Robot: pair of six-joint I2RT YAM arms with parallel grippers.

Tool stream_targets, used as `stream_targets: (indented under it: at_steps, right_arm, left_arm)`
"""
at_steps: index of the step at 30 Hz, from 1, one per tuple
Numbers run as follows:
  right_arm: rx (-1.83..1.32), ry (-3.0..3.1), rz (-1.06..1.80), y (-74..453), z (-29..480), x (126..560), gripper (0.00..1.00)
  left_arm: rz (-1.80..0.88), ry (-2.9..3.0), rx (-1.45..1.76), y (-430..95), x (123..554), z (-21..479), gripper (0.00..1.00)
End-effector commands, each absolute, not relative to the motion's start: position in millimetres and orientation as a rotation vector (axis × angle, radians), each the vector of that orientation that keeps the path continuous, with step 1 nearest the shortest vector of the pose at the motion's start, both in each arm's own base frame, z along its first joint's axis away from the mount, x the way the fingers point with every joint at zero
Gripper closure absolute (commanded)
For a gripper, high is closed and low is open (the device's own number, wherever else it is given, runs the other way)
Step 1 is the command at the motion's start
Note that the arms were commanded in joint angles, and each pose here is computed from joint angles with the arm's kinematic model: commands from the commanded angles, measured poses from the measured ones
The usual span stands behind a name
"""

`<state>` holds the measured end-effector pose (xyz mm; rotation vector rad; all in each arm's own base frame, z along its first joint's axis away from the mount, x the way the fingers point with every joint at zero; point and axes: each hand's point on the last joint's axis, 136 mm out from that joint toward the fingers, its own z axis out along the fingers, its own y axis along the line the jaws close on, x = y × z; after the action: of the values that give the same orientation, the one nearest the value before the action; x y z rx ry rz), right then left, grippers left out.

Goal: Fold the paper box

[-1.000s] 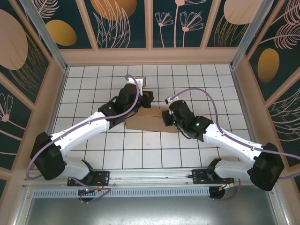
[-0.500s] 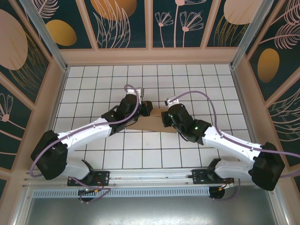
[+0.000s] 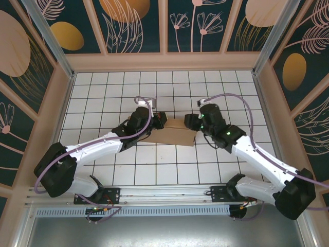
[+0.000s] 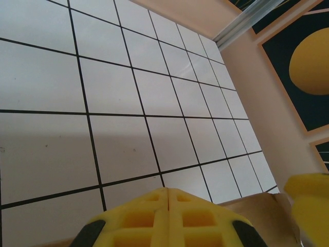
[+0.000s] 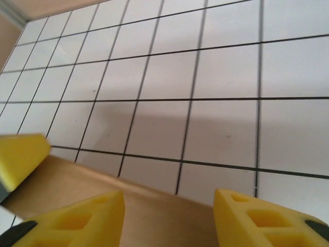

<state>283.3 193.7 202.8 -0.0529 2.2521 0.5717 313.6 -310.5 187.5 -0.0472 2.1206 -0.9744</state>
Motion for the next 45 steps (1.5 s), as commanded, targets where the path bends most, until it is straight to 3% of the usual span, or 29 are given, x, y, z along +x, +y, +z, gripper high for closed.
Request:
stream_targets:
  at_steps: [1, 15, 25, 32, 40, 42, 45]
  right_arm:
    - [0.022, 2.365, 0.743, 193.7, 200.5, 262.0, 0.5]
    - [0.116, 2.445, 0.775, 176.1, 163.8, 257.8, 0.49]
    - [0.117, 2.409, 1.031, 198.4, 169.9, 254.3, 0.49]
    - [0.147, 2.274, 1.231, 195.9, 205.1, 254.6, 0.49]
    - [0.197, 2.263, 1.47, 214.4, 182.7, 247.7, 0.49]
    - [0.178, 2.264, 1.454, 213.9, 183.1, 248.5, 0.49]
    - [0.162, 2.284, 1.116, 187.3, 193.6, 266.2, 0.5]
  left_arm:
    - [-0.965, 2.153, -0.061, -305.2, 310.8, 177.1, 1.0]
    - [-0.948, 2.175, -0.051, -305.4, 310.3, 172.3, 1.0]
    - [-0.965, 2.18, -0.046, -306.5, 307.9, 169.5, 1.0]
    - [-0.982, 2.187, -0.048, -307.2, 304.8, 164.9, 1.0]
    - [-1.0, 2.198, -0.063, -307.1, 302.4, 157.9, 1.0]
    - [-1.002, 2.198, -0.062, -307.0, 301.7, 157.6, 1.0]
    - [-0.995, 2.198, -0.065, -305.2, 301.4, 157.4, 1.0]
